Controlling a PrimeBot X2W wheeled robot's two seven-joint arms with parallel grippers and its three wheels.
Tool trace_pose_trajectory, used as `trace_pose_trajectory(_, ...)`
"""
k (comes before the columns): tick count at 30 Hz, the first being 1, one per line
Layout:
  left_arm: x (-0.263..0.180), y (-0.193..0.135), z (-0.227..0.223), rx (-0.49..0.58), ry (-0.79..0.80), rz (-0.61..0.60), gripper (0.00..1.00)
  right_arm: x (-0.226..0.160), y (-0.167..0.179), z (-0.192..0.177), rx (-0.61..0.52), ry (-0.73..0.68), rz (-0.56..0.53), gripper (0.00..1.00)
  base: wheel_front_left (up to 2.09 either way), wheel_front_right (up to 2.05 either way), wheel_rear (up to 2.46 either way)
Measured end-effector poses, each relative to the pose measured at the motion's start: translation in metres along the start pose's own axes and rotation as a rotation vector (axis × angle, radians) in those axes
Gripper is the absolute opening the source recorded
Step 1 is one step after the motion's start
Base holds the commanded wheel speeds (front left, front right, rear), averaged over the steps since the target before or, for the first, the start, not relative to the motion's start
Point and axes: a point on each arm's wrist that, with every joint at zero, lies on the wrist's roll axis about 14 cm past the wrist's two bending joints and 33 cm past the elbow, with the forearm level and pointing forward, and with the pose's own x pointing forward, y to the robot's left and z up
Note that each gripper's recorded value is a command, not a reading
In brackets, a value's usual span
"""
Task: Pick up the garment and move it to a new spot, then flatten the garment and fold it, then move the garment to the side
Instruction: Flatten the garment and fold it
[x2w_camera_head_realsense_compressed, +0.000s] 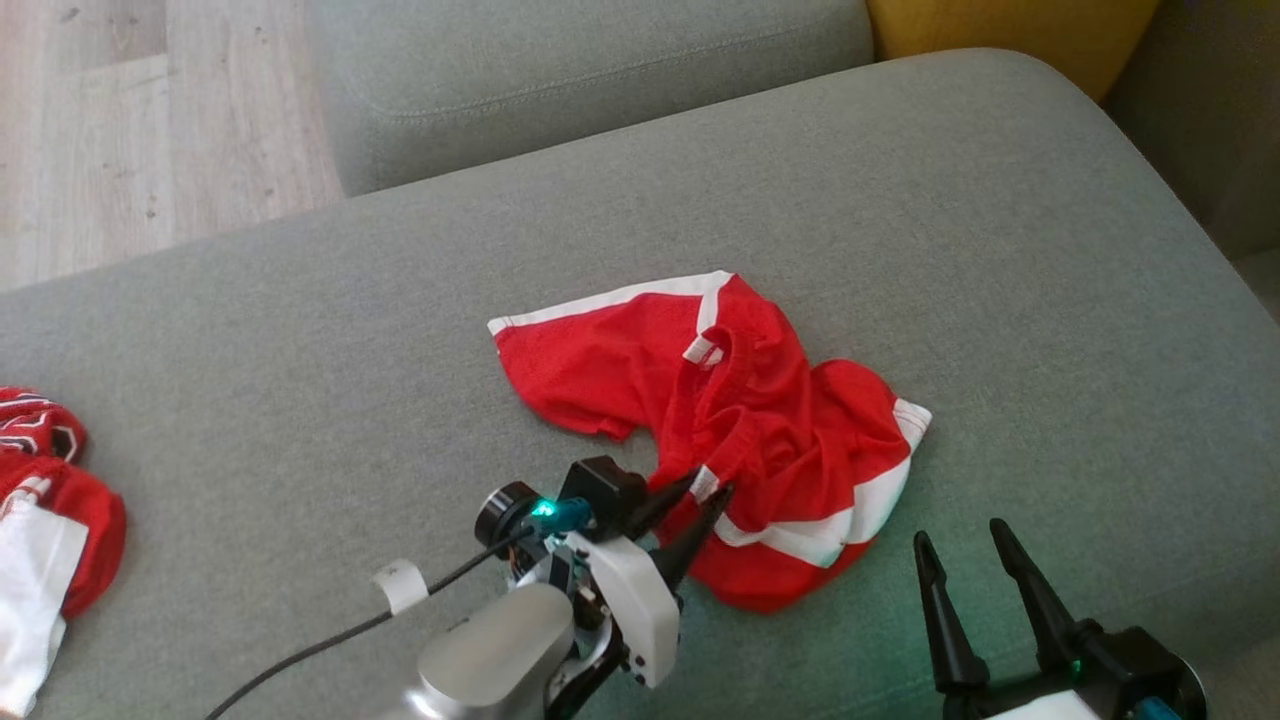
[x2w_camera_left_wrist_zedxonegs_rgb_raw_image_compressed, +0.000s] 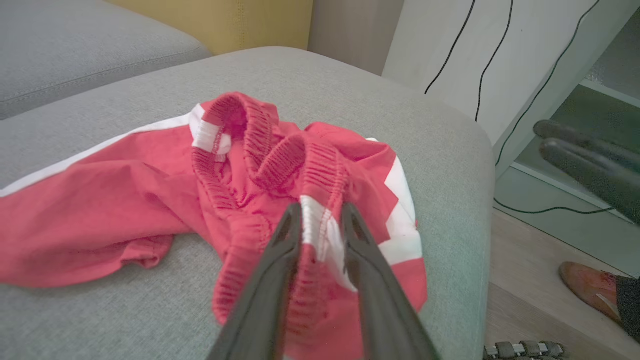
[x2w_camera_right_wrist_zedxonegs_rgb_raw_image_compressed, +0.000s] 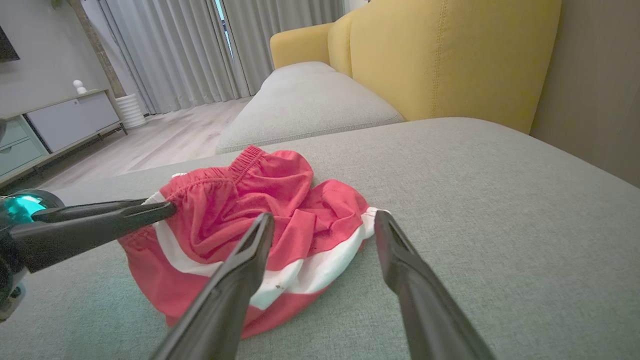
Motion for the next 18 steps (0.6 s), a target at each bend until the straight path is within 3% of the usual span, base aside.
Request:
trace_pose_trajectory(1,-0.001,-0.002,0.000,-0.001,0.000,-0.005,0.11,0.000,0.000,0.000,0.000,-0.001,0.001,1.00,0.00,0.00,0.00)
trace_pose_trajectory(2,-0.001,-0.004,0.000,-0.002,-0.002,-0.010,0.00,0.000,0.001,0.001,0.000,-0.003,0.002,1.00,0.00,0.00,0.00)
trace_pose_trajectory(7,-0.005,-0.020,0.008,-0.036,-0.026,-0.056,0.00,-0.002,0.001,0.004,0.001,-0.018,0.004,1.00,0.00,0.00,0.00)
trace_pose_trajectory(12,0.001,-0.064,0.037,-0.110,-0.075,-0.198,0.00,-0.009,-0.004,0.007,0.005,-0.037,-0.020,1.00,0.00,0.00,0.00)
trace_pose_trajectory(18,0.012,-0.094,0.134,0.001,-0.217,-0.361,0.00,-0.018,-0.014,0.014,0.029,-0.070,-0.066,1.00,0.00,0.00,0.00)
